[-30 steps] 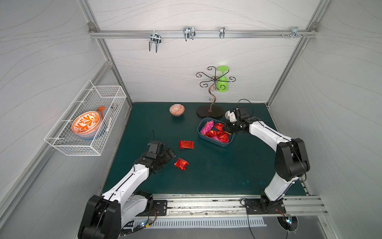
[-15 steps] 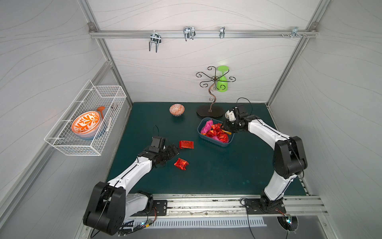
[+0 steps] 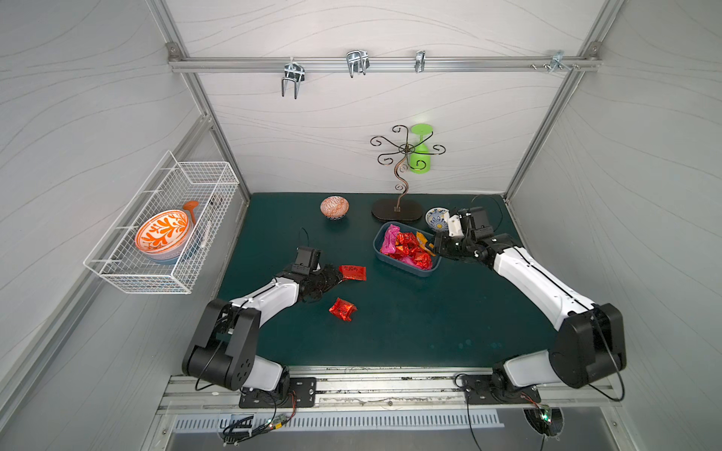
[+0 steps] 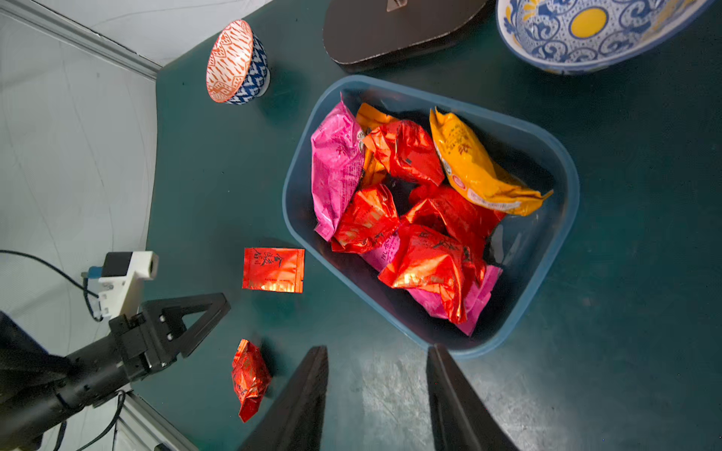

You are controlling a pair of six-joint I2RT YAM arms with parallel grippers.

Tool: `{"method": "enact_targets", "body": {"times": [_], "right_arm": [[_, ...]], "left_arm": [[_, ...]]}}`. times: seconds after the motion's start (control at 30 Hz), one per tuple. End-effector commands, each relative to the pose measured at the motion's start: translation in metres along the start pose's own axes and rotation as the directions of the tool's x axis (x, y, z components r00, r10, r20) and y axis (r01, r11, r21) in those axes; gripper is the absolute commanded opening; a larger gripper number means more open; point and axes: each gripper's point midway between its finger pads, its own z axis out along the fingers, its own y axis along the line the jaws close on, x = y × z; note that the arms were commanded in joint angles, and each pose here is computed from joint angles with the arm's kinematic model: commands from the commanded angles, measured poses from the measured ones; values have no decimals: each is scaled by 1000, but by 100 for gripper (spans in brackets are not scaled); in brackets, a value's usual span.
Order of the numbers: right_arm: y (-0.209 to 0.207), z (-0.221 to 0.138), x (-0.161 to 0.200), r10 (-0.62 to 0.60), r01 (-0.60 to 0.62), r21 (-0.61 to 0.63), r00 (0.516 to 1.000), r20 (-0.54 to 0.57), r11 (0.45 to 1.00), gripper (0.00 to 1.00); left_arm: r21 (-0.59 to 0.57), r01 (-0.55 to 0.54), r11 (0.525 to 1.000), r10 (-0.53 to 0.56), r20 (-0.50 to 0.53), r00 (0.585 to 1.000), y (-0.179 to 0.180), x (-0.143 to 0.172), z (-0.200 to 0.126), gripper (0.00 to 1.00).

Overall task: Put the tea bags into the storage box
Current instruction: Pick up the tea bag from the center of the board.

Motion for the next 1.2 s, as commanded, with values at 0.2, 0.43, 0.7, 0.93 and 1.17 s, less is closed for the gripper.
{"method": "enact_targets", "body": {"times": [0.2,0.43,0.7,0.93,1.17], "right_arm": [[10,-14,-5,-8,9,-23,1000,29,1000,46],[11,-15,-5,-9,10,-23,999,31,1000,46],[9,-16,-6,-12,13,-13,999,31,1000,46],[8,-16,-6,-9,10,-17,1000,29,1000,47],[-11,-11,16,41,-41,-1,999,-1,999,47]], "left_arm": [[152,34,988,-40,42,998,-37,-29,29,49],[142,32,989,-39,45,998,-34,-33,41,36],[161,39,986,-40,1,999,-34,-28,54,10],[168,31,985,-31,-2,1000,-38,-29,52,2],[201,-35,979,33,15,999,-60,-33,24,2]]}}
